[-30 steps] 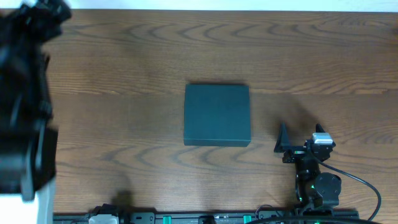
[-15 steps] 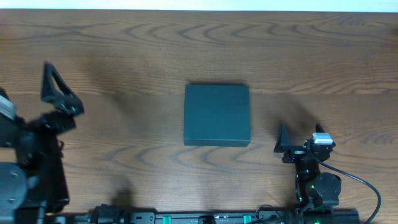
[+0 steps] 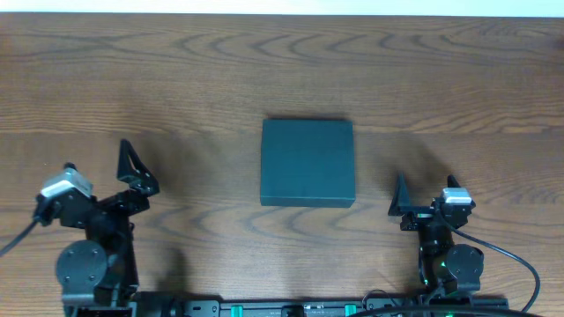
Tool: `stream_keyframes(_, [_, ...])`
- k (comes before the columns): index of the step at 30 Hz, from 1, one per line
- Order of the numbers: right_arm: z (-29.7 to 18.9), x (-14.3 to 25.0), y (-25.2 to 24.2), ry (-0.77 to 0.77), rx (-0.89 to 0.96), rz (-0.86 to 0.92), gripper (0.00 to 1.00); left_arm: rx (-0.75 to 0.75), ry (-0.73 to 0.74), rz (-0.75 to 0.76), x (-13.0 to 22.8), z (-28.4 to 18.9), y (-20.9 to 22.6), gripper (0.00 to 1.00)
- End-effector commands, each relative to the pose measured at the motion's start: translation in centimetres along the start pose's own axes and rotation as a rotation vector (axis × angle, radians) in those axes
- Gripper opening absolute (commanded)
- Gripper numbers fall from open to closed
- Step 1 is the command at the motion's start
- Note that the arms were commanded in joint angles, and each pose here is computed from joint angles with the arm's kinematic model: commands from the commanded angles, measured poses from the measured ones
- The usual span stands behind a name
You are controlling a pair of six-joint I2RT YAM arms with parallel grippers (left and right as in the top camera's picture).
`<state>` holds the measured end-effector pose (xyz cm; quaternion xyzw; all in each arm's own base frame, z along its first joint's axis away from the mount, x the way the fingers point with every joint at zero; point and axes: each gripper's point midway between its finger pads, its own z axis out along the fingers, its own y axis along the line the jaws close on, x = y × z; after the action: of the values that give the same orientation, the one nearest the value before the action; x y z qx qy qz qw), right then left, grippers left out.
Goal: Pack container
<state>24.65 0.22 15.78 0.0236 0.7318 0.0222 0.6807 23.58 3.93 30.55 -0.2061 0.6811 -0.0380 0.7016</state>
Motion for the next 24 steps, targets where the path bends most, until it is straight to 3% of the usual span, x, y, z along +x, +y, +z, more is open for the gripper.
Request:
stream_keyframes(1, [0.0,0.1,-0.1,0.0,0.002,-0.012,0.99,0.008,0.008,-0.038,1.8,-0.1,0.5,0.99])
stream_keyframes(10, [0.0,0.1,-0.1,0.0,0.002,-0.012,0.99,0.0,0.026,-0.087,6.7,-0.1,2.3,0.98])
stream_keyframes(24, [0.0,0.1,-0.1,0.0,0.002,-0.012,0.99,0.009,0.028,-0.09,9.2,-0.3,3.2,0.99])
